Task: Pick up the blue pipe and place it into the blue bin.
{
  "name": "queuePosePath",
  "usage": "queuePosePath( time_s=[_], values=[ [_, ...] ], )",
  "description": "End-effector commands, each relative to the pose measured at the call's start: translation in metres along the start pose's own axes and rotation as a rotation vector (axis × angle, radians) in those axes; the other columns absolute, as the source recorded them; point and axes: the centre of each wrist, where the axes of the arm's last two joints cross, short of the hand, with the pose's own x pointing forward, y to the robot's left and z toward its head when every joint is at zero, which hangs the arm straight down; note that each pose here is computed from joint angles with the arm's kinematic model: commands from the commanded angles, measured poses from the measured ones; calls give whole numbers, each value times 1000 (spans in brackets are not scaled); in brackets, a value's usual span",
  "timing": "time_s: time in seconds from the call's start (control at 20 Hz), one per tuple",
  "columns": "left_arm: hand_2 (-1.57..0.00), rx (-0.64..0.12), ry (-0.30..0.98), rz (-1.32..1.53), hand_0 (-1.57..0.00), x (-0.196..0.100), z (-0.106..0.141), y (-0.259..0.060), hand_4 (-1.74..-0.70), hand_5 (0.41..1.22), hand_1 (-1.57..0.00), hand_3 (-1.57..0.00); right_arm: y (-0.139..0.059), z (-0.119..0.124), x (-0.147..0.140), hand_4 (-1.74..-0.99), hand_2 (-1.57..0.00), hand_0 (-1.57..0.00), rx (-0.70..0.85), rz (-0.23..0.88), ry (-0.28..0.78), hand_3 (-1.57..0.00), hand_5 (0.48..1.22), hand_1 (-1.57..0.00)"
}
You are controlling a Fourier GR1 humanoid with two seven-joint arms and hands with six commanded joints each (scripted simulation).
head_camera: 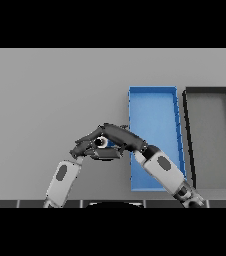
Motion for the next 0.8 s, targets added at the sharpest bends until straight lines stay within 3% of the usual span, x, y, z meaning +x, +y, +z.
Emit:
queuePosePath(
  time_s=[0.0,0.25,0.45,0.65,0.75],
  values=[
    [-88,-3,17,16,-100,0,-2,-2,-969,603,-91,-79,0,-3,-2,-1740,-1570,-1570,-2,-11,12,-1569,1219,-1570],
    [-28,9,38,-11,-32,-7,0,-7,-928,484,-29,-25,-5,-2,1,-1741,-1571,-1571,3,-131,-22,-1570,1220,-1571],
    [-11,5,32,-9,-12,-3,-3,-7,-909,464,-11,-10,-27,-3,34,-1741,-1571,-1571,-24,-213,-54,-1571,1221,-1571],
    [-4,-1,49,-8,-5,-1,0,-5,-906,441,-4,-3,-65,-7,75,-1741,-1571,-1571,-11,-231,-164,-1571,1221,-1571],
    [-2,5,73,-14,-3,-2,0,1,-905,435,-2,-2,-88,-9,96,-1741,-1571,-1571,-79,-222,-216,-1571,1221,-1571]
  ],
)
